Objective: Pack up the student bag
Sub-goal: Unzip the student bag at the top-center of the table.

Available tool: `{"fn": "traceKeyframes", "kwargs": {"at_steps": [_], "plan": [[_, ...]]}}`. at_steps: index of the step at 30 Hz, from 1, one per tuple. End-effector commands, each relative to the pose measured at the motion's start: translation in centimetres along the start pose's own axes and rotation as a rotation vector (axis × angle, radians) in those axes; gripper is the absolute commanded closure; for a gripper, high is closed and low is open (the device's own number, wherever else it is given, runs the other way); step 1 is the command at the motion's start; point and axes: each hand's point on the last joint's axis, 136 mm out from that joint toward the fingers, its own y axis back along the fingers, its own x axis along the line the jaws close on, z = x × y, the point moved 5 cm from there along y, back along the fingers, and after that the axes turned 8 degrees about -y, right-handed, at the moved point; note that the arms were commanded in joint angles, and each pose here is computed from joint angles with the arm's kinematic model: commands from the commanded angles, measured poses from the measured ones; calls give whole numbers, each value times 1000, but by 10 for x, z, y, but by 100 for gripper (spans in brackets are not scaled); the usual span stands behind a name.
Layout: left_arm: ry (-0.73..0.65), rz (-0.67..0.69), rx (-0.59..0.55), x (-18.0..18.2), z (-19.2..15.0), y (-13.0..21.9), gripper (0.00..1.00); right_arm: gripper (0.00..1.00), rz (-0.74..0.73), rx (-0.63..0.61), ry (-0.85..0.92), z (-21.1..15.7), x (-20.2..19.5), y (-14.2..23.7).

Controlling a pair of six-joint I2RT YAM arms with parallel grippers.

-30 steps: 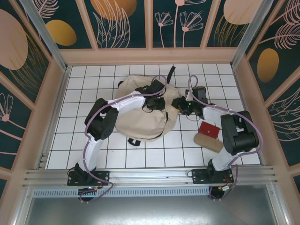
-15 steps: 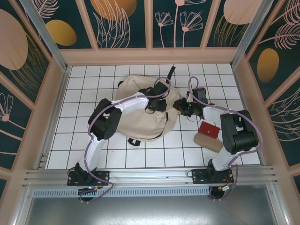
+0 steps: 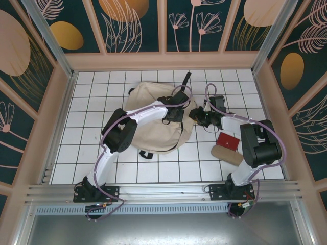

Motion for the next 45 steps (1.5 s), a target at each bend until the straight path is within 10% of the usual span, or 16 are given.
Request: {"fn": "traceKeyframes", "kwargs": {"at_steps": [1, 14, 32, 45], "plan": [[5, 83, 4, 12, 0, 1, 100, 71, -29, 7, -11, -2, -6, -1], [102, 5, -214, 18, 25, 92, 100, 70, 69, 73, 27, -13, 17, -3], [110, -21, -207, 16, 20, 82, 100, 61, 156, 299, -219, -44, 49, -29], [122, 43, -212, 30, 20, 80, 100, 100, 87, 245, -189, -40, 37, -35]]}}
